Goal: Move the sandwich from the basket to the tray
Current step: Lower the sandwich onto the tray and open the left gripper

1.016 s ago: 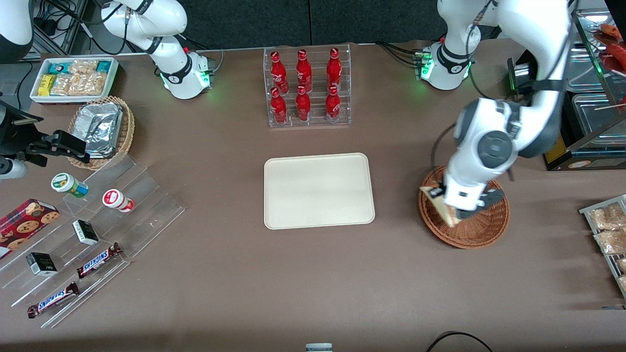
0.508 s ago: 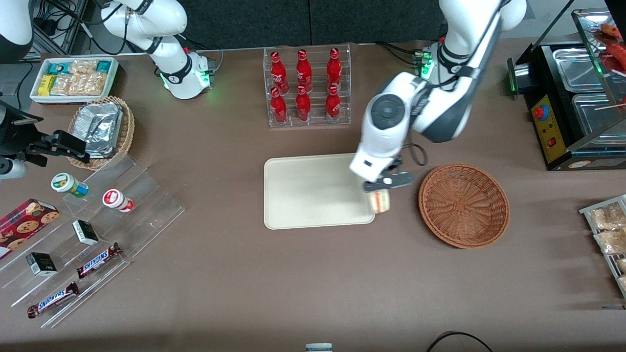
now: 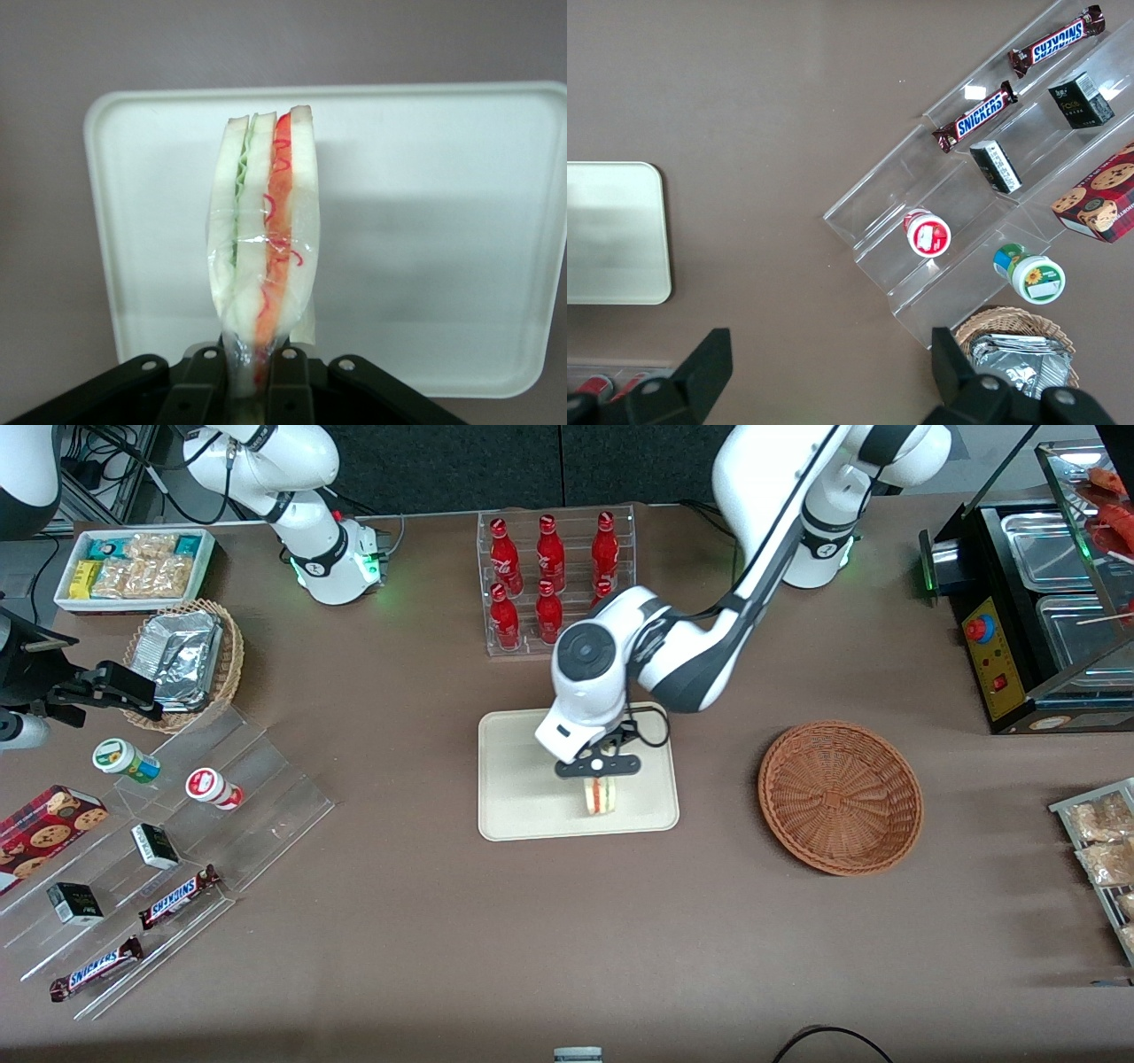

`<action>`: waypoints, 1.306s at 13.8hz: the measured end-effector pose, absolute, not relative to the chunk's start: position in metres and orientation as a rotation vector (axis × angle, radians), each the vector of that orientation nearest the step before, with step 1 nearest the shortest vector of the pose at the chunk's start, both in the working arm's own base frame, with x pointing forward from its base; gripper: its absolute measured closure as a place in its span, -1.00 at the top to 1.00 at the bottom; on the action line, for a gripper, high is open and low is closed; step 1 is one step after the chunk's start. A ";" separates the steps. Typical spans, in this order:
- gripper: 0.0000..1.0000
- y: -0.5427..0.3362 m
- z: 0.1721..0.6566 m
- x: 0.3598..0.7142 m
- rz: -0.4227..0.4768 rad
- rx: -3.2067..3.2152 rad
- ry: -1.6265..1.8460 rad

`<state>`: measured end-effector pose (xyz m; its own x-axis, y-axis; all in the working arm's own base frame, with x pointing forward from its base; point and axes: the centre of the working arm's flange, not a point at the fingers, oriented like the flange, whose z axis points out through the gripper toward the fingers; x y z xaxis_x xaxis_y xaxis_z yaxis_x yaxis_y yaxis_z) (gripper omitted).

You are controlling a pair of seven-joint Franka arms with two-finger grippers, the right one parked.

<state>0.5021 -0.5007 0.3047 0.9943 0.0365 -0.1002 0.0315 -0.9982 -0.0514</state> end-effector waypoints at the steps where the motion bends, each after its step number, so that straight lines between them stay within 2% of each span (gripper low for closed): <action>1: -0.69 -0.506 0.298 0.502 0.184 -3.080 -0.039; 6: -0.69 -0.522 0.280 0.496 0.242 -3.076 0.047; 18: -0.69 -0.533 0.246 0.491 0.276 -3.059 0.070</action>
<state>0.4914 -0.5328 0.2458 0.9829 -0.0392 -0.1801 -0.0516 -0.9966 -0.0645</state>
